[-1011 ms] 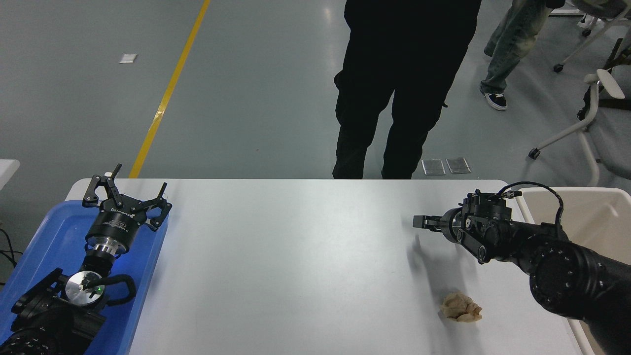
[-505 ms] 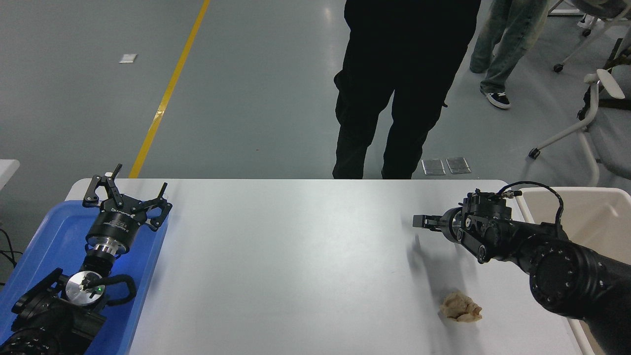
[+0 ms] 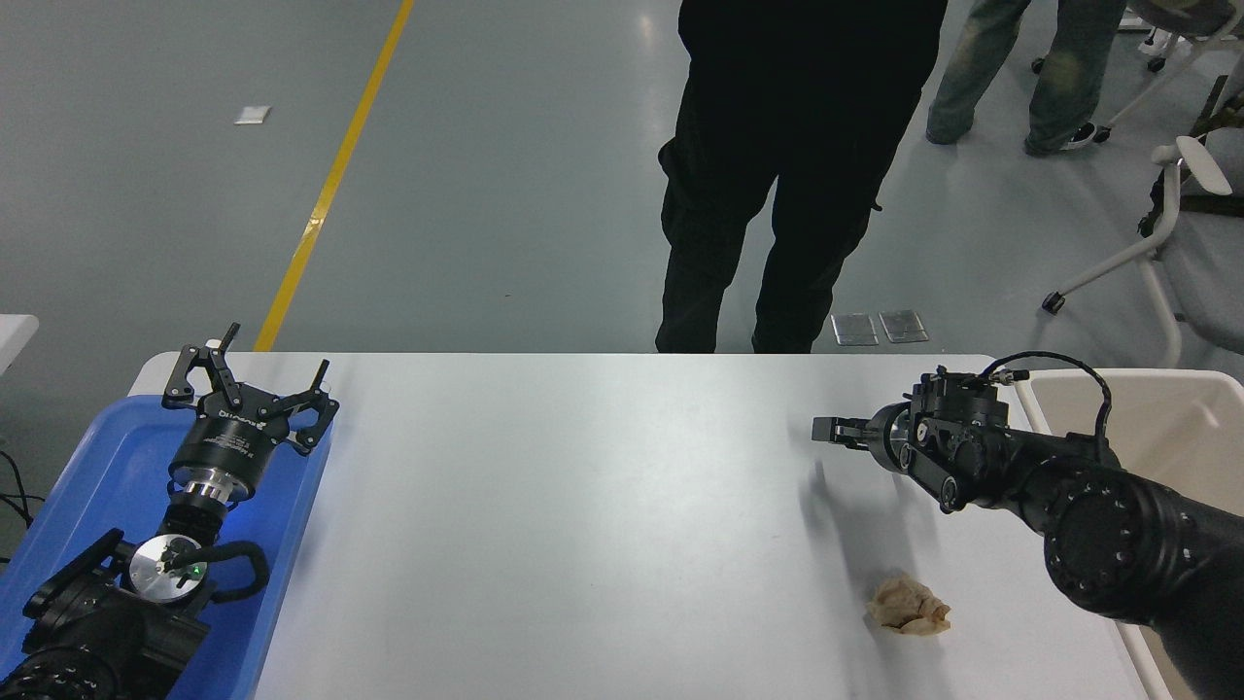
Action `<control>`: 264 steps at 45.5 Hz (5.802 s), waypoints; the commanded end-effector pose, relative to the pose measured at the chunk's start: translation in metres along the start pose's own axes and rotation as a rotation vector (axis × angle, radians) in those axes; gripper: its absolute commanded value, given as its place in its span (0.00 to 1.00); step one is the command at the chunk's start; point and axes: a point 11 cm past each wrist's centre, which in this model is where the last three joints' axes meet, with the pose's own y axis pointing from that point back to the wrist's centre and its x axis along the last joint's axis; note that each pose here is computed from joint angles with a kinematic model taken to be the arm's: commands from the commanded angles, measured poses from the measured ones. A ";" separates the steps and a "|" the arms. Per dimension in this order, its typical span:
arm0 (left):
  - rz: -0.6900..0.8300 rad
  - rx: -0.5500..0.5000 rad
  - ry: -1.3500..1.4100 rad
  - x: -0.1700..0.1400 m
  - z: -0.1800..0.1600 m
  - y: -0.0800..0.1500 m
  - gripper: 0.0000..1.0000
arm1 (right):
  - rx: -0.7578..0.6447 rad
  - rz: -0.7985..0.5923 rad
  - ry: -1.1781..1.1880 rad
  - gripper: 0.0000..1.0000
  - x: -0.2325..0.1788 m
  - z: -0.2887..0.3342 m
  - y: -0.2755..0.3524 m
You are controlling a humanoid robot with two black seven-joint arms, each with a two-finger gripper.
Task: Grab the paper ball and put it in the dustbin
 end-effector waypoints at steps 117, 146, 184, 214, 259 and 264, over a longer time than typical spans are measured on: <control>0.000 0.003 -0.001 0.000 0.000 0.000 0.99 | 0.072 -0.353 -0.001 1.00 0.133 -0.040 0.337; 0.000 0.001 -0.001 0.000 0.000 0.000 0.99 | -0.057 -0.783 -0.034 1.00 -0.028 0.012 0.195; 0.000 -0.001 0.000 0.000 0.001 0.000 0.99 | -0.165 -0.502 0.052 0.84 -0.102 0.031 0.078; 0.000 -0.002 0.000 0.000 0.001 0.000 0.99 | -0.144 -0.445 0.001 0.53 -0.110 0.027 0.063; -0.002 0.001 0.000 -0.001 0.000 -0.001 0.99 | -0.094 -0.500 -0.160 0.00 -0.049 0.029 0.144; -0.002 0.002 -0.001 -0.001 0.000 -0.001 0.99 | -0.042 -0.569 -0.131 0.00 -0.026 0.011 0.173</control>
